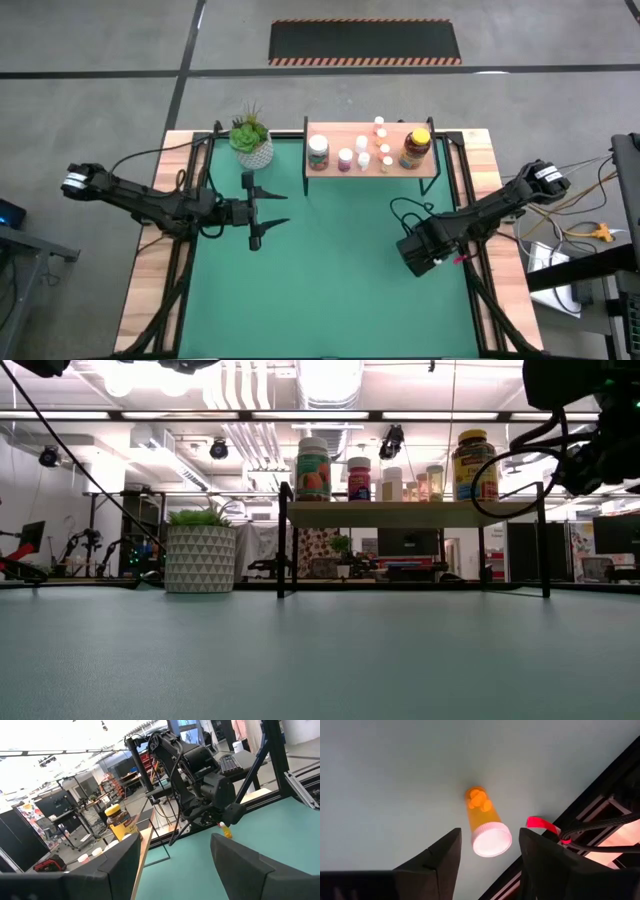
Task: Pick and place medicine bottles onto shelf by color
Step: Move the orange medicine bottle to the middle left of the table, then adjust the large yellow medicine bottle on the shelf
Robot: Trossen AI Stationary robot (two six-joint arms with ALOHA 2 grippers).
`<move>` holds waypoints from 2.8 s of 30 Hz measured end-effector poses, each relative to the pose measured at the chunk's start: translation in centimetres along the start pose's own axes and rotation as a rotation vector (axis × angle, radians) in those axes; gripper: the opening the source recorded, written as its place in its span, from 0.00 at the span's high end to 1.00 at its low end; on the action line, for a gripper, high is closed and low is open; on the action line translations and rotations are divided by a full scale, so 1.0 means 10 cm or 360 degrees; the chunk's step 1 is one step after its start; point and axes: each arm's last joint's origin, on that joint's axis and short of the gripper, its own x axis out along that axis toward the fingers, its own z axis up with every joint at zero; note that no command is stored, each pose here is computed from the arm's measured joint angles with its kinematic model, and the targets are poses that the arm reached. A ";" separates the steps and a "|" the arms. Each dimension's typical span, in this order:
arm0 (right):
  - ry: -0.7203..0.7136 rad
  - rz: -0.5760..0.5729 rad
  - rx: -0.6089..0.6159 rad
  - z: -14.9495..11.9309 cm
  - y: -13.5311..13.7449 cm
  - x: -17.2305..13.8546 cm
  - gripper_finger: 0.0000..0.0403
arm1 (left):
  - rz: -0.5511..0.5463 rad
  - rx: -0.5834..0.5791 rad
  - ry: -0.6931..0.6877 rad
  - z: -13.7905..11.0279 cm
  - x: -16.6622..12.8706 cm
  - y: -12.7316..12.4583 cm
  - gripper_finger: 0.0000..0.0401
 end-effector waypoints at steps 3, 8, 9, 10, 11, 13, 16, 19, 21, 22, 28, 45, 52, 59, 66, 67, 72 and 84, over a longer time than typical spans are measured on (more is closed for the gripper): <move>0.0004 -0.0022 -0.0014 0.01 0.00 0.03 0.54 | -0.0001 0.0001 0.0002 0.00 0.00 0.00 0.44; 0.0003 -0.0022 -0.0049 0.02 0.02 0.05 0.57 | -0.0002 0.0001 0.0004 0.00 0.00 0.00 0.44; 0.0002 -0.0016 -0.0054 0.02 0.03 0.05 0.58 | -0.0002 0.0001 0.0004 0.00 0.00 0.00 0.44; 0.0000 -0.0008 -0.0058 0.02 0.04 0.06 0.60 | -0.0002 0.0001 0.0004 0.00 0.00 0.00 0.44; 0.0000 -0.0007 -0.0058 0.03 0.05 0.06 0.61 | -0.0002 0.0001 0.0004 0.00 0.00 0.00 0.44; 0.0000 -0.0010 -0.0061 0.03 0.05 0.06 0.65 | -0.0002 0.0001 0.0004 0.00 0.00 0.00 0.44; -0.0002 -0.0002 -0.0069 0.03 0.05 0.06 0.70 | -0.0002 0.0001 0.0003 0.00 0.00 0.00 0.44; -0.0034 0.0076 -0.0094 0.03 0.07 0.03 0.74 | -0.0001 0.0001 0.0002 0.00 0.00 0.00 0.44; -0.0077 0.0237 -0.0172 0.04 0.15 0.00 0.74 | 0.0002 -0.0001 -0.0002 0.00 0.00 0.00 0.44; -0.0107 0.0346 -0.0214 0.04 0.21 -0.04 0.74 | 0.0003 -0.0001 -0.0004 0.00 0.00 0.00 0.44; -0.0402 0.0668 -0.0226 0.22 0.47 -0.30 0.70 | 0.0004 -0.0002 -0.0007 0.00 0.00 0.00 0.44; -0.0361 0.0234 -0.0526 0.79 0.85 -0.37 0.64 | 0.0003 -0.0003 -0.0006 0.00 0.00 0.00 0.44; -0.0348 0.0202 -0.0569 0.86 0.87 -0.39 0.58 | 0.0003 -0.0003 -0.0005 0.00 0.00 0.00 0.44; -0.0462 0.0259 -0.0588 0.78 0.72 -0.62 0.58 | 0.0002 -0.0003 -0.0005 0.00 0.00 0.00 0.44; -0.1110 0.0240 -0.0640 0.63 0.41 -1.23 0.58 | 0.0002 -0.0004 -0.0005 0.00 0.00 0.00 0.44; -0.1230 0.0214 -0.0621 0.61 0.34 -1.33 0.58 | 0.0003 -0.0004 -0.0005 0.00 0.00 0.00 0.44; -0.1717 0.0120 -0.0478 0.52 -0.11 -1.83 0.67 | 0.0004 -0.0004 -0.0006 0.00 0.00 0.00 0.44; -0.2049 -0.0215 0.0102 0.59 -0.97 -2.06 0.97 | 0.0004 -0.0003 -0.0006 0.00 0.00 0.00 0.44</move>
